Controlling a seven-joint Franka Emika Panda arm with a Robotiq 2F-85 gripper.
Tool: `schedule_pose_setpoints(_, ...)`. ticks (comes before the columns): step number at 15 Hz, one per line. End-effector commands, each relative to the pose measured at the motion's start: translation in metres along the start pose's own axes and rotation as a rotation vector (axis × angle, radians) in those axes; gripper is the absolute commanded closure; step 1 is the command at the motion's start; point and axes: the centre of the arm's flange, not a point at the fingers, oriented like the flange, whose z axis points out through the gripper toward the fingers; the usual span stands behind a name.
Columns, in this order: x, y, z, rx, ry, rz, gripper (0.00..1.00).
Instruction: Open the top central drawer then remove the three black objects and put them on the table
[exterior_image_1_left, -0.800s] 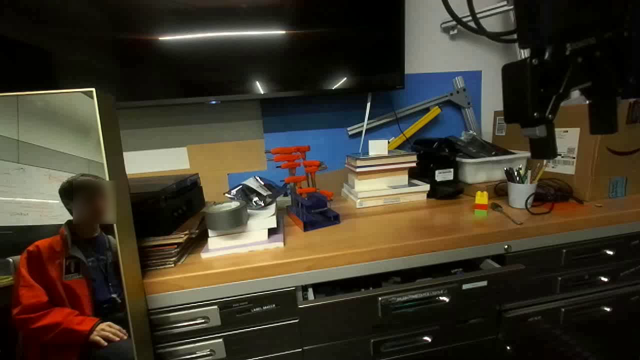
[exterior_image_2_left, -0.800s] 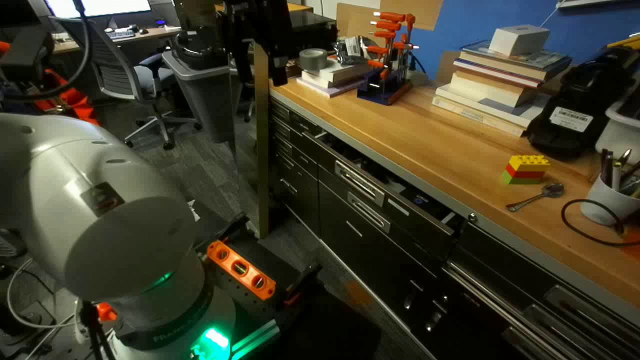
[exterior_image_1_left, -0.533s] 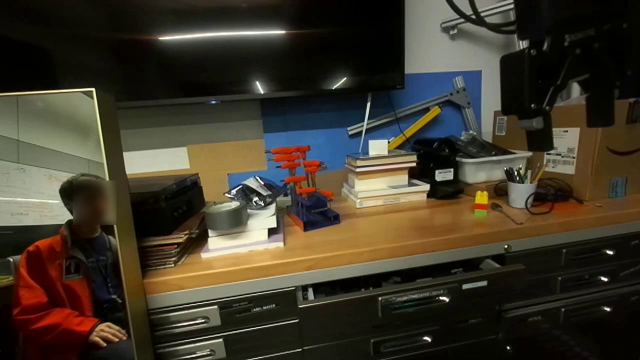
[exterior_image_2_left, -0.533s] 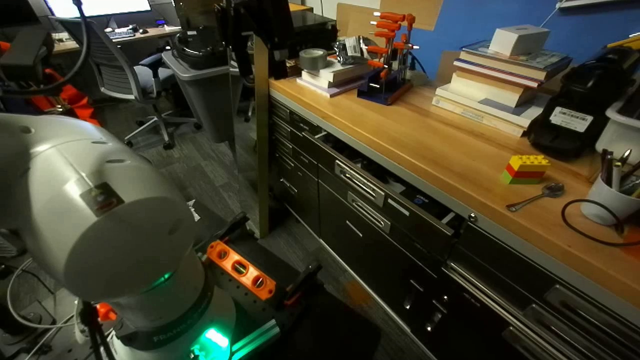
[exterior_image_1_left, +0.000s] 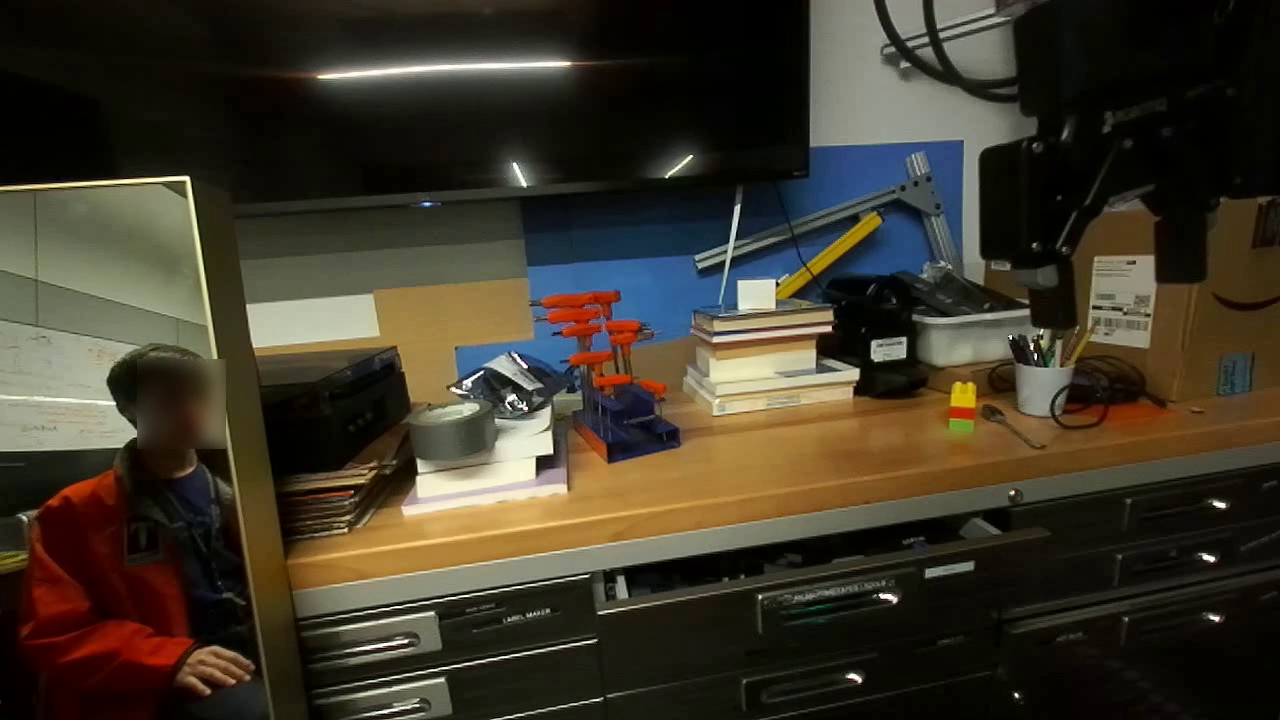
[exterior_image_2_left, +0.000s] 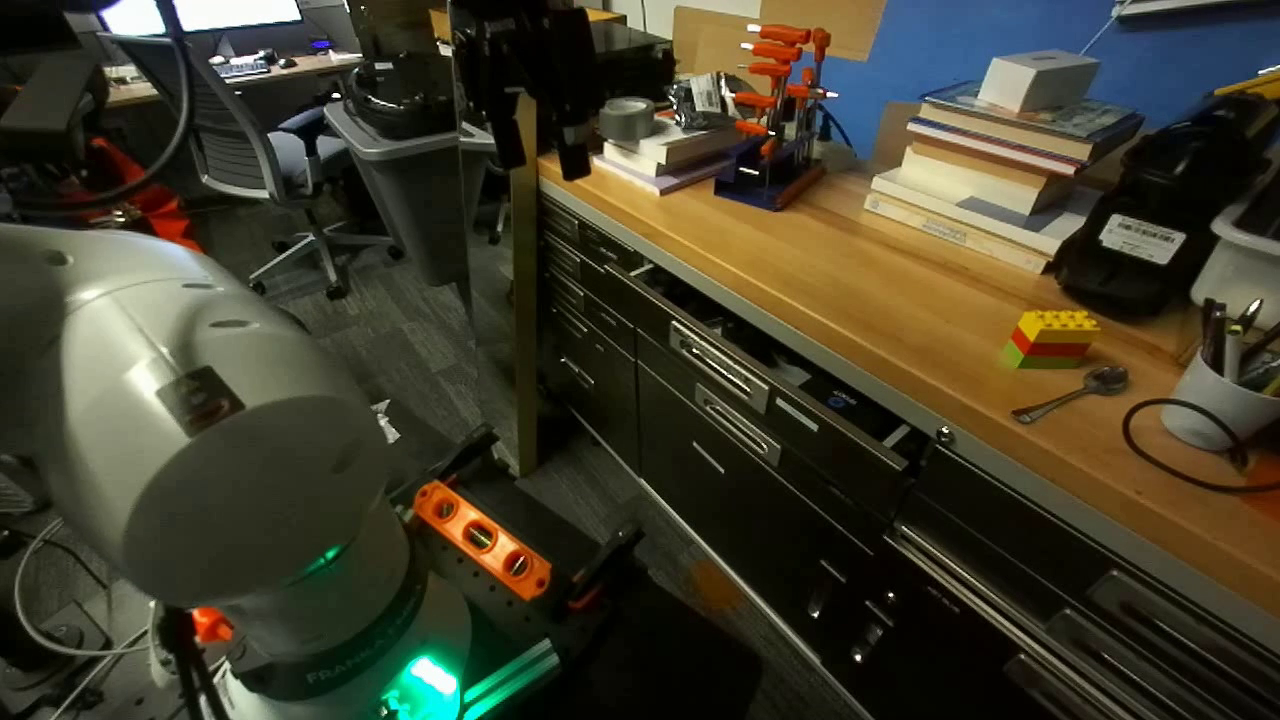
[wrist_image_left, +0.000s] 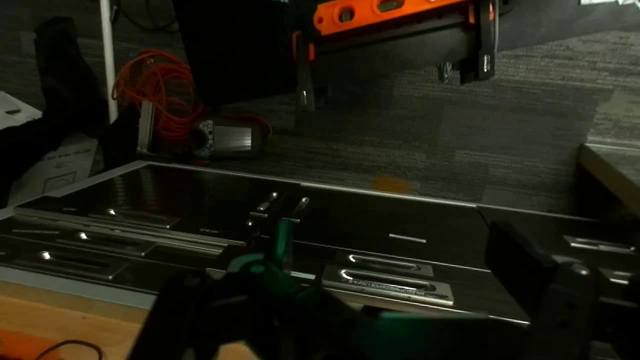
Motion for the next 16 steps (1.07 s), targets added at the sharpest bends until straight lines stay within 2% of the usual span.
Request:
schedule_pose_setpoints(1,0.032,0.004,0.018,0.009,0.047,0.189,0.0)
schedule_pose_setpoints(10,0.122,0.012,0.107,0.057,-0.026,0.679,0.0)
schedule_pose_setpoints(16,0.149,0.01,0.169,0.13,-0.087,0.988,0.0)
